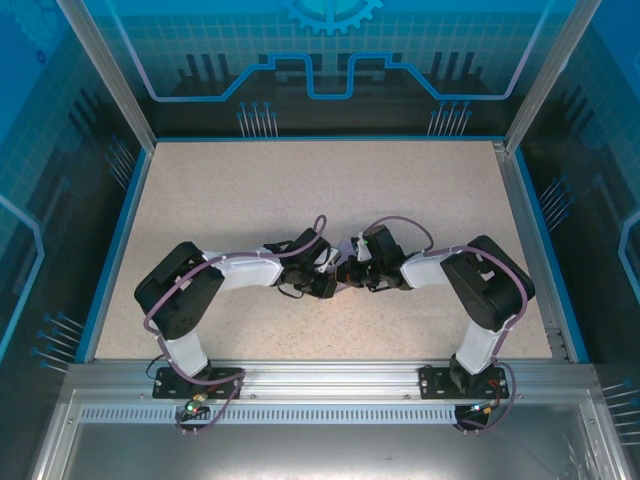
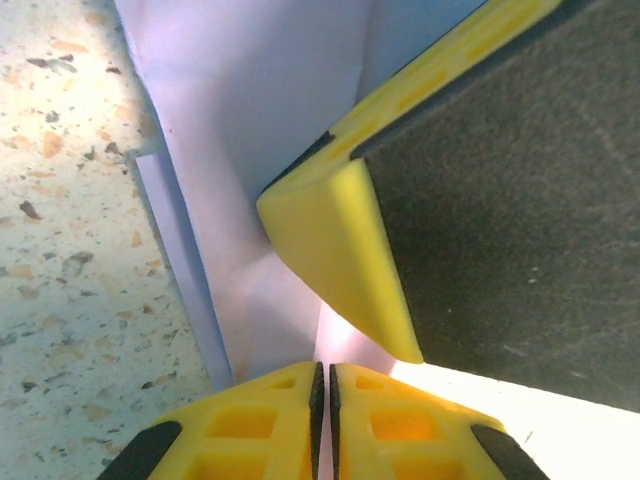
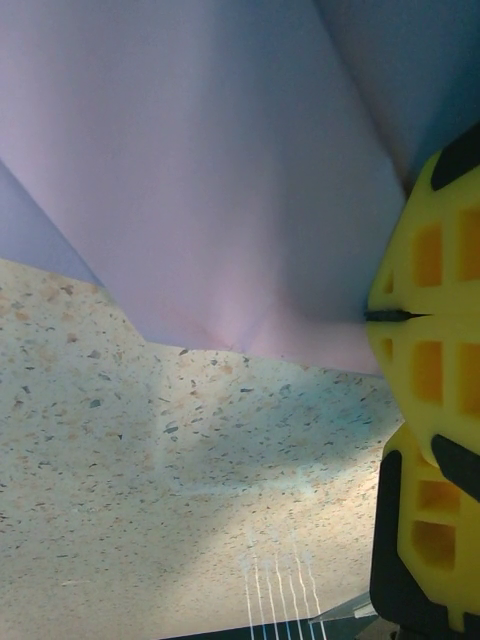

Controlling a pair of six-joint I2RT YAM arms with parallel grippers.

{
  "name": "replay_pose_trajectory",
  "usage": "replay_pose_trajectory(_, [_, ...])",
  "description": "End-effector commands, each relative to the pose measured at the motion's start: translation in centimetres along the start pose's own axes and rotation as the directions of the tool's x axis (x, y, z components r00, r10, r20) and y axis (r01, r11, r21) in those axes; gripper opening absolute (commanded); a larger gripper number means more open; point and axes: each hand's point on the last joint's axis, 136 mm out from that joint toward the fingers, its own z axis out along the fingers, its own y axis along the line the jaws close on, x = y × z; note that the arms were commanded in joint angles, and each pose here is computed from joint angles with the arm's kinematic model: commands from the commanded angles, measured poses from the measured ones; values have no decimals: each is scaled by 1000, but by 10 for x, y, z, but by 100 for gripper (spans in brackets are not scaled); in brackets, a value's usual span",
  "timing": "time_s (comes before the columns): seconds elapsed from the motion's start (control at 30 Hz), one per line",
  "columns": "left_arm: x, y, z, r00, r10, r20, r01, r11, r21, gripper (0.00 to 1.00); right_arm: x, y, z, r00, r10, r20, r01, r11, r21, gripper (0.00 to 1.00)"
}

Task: Fold a paper plane with a square sheet of paper (pick it up from the middle)
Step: Fourth fold the wing at the center of the table.

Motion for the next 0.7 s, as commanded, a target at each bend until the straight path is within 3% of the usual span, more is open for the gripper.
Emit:
replay_pose_trajectory(0.0, [33, 14, 9, 995, -12, -95, 8, 999, -35, 14, 68, -95, -1, 976, 155, -154, -98, 941, 323, 4])
replay_pose_trajectory(0.67, [68, 21, -7, 990, -63, -126, 57, 997, -57, 14, 69, -99, -2, 975, 153, -158, -95, 940, 327, 4])
